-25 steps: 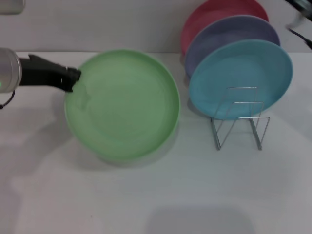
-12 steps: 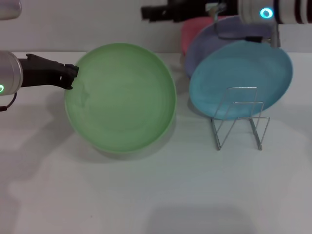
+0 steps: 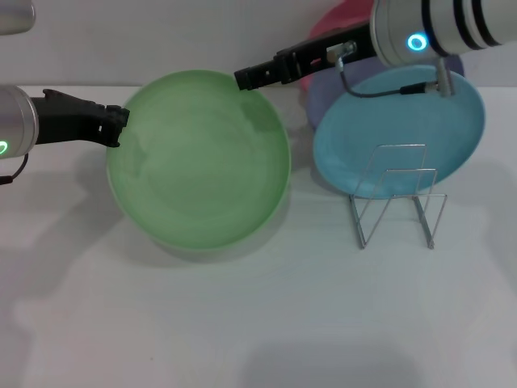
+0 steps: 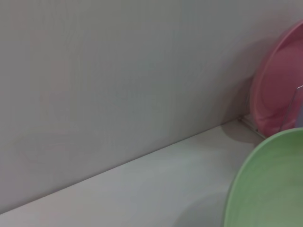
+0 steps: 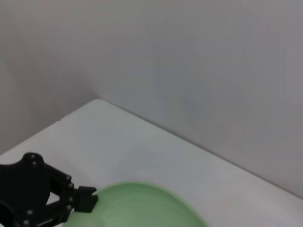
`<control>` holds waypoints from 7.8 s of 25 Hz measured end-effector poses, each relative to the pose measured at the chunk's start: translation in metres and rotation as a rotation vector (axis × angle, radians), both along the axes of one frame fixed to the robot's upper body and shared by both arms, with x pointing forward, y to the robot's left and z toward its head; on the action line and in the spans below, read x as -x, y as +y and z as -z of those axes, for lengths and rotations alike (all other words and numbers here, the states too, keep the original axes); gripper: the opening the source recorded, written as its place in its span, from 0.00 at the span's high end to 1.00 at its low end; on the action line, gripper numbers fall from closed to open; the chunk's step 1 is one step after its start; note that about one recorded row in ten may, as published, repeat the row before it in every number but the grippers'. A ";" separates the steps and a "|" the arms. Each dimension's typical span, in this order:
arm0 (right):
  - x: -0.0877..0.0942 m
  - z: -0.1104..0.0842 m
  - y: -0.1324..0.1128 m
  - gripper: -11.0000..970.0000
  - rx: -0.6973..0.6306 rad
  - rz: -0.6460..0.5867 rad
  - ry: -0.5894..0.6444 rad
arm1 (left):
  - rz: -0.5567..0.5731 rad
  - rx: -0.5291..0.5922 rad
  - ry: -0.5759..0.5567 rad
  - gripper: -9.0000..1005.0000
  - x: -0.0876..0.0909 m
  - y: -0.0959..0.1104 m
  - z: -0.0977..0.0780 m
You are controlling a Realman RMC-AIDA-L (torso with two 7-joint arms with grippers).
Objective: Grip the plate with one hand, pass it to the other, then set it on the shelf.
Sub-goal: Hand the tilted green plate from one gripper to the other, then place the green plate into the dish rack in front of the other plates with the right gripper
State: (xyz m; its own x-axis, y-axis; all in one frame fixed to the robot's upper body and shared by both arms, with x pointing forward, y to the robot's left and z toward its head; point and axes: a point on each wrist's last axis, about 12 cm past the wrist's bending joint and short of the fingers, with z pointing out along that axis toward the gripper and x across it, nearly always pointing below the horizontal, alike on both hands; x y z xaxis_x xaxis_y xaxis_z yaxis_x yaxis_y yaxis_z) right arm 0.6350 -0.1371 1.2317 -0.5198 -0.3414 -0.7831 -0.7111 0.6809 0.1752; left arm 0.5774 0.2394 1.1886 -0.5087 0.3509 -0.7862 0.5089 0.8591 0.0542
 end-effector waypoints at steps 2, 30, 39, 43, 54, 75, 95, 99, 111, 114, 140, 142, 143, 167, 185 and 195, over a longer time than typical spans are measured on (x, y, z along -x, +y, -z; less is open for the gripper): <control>-0.001 0.001 0.001 0.15 0.011 -0.001 0.000 | 0.000 0.000 -0.001 0.97 0.000 0.000 0.000; -0.006 0.022 0.017 0.20 0.092 -0.026 0.042 | 0.020 0.019 0.000 0.97 0.001 -0.005 -0.002; -0.008 0.024 0.014 0.52 0.124 -0.009 0.032 | 0.027 0.019 -0.002 0.97 0.000 -0.007 -0.004; -0.009 0.024 0.013 0.64 0.141 -0.017 -0.001 | 0.029 0.019 0.000 0.97 0.001 -0.007 -0.004; -0.003 0.024 0.007 0.92 0.138 -0.022 -0.061 | 0.051 0.091 -0.007 0.97 0.003 -0.009 -0.008; 0.005 0.021 0.006 0.95 0.130 -0.031 -0.094 | 0.130 0.142 -0.104 0.41 0.016 -0.014 -0.025; 0.058 -0.006 -0.059 0.95 0.148 -0.054 -0.596 | -0.138 0.111 -0.444 0.25 0.012 0.022 -0.012; 0.076 0.002 -0.077 0.95 0.027 -0.047 -0.684 | -0.147 0.115 -0.447 0.25 0.010 0.022 -0.009; 0.096 0.043 -0.126 0.95 -0.076 0.057 -0.683 | -0.154 0.120 -0.427 0.25 0.006 0.022 -0.003; 0.102 0.048 -0.136 0.95 -0.105 0.067 -0.687 | -0.154 0.121 -0.420 0.25 0.005 0.022 -0.001; 0.117 0.061 -0.187 0.95 -0.066 0.006 -0.834 | -0.108 0.127 -0.369 0.26 -0.018 0.004 0.009; 0.118 0.061 -0.189 0.95 -0.059 0.002 -0.845 | -0.108 0.127 -0.367 0.26 -0.018 0.003 0.009; 0.118 0.061 -0.190 0.95 -0.055 0.000 -0.856 | -0.107 0.127 -0.365 0.26 -0.019 0.003 0.010; 0.125 0.074 -0.207 0.90 0.014 0.004 -0.922 | -0.073 0.134 -0.339 0.26 -0.025 -0.010 0.015; 0.127 0.107 -0.211 0.84 0.017 0.045 -0.824 | -0.045 0.131 -0.330 0.26 -0.031 -0.019 0.015; 0.135 0.112 -0.208 0.56 -0.042 0.025 -0.787 | -0.038 0.128 -0.325 0.26 -0.032 -0.021 0.015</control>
